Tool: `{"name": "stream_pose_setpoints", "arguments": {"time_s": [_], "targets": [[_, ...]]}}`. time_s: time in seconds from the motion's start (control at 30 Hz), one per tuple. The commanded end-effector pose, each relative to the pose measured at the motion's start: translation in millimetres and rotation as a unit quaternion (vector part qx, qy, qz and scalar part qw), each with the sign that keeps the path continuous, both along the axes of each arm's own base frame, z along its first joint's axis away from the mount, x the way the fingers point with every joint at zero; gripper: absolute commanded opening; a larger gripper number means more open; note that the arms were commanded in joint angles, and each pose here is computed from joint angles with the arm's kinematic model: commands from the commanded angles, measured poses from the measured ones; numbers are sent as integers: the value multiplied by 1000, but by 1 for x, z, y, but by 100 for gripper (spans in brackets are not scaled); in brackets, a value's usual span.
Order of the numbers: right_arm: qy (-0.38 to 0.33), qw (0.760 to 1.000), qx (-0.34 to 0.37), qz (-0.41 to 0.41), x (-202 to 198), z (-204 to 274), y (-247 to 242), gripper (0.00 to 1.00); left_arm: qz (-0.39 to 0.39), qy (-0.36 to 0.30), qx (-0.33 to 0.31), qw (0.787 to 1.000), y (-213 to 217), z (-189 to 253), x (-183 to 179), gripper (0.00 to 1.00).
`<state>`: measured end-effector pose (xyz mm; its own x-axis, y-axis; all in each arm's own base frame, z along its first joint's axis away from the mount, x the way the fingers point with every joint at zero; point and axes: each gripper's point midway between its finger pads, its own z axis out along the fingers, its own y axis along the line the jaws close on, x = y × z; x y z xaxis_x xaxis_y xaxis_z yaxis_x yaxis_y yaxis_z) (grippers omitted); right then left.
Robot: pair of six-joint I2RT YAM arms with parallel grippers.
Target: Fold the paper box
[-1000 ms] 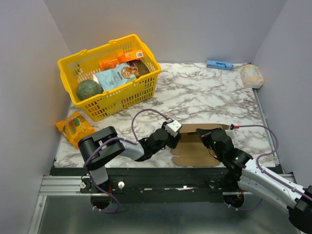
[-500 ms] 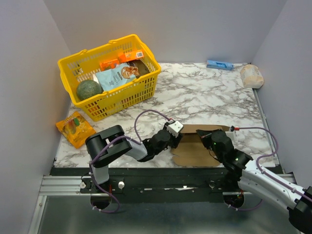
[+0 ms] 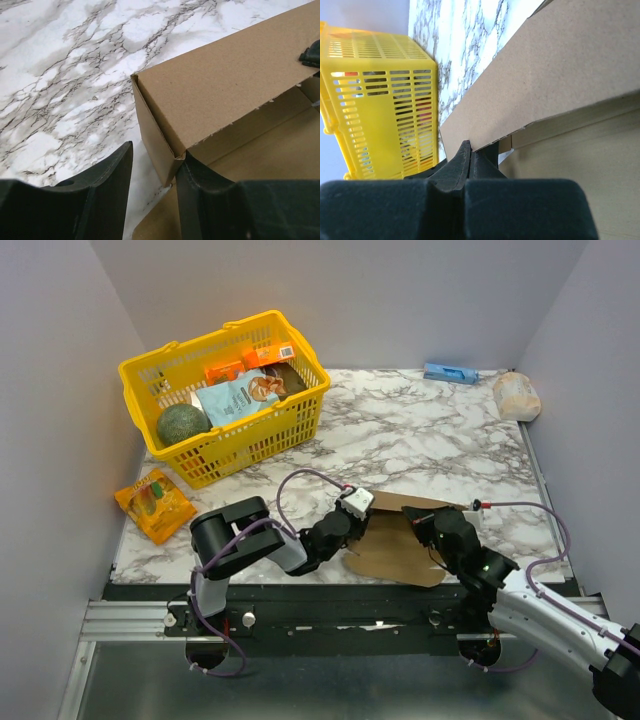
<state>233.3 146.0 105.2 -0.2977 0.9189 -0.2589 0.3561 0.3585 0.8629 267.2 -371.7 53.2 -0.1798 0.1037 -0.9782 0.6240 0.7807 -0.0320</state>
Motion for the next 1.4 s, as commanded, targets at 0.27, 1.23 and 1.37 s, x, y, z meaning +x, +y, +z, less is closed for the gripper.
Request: {"name": "stream_pose_setpoints", "arguments": {"time_s": [0.27,1.23,1.37], "targets": [[67,996,-52,9,-23,-47,-15,1,263,-70,42,961,54,20,43,40],[-12,992,-116,46,-11,-3,-15,45,162,-46,101,981,56,-5,20,20],[-58,985,-128,97,-13,22,-3,63,111,0,112,987,55,-13,11,19]]}}
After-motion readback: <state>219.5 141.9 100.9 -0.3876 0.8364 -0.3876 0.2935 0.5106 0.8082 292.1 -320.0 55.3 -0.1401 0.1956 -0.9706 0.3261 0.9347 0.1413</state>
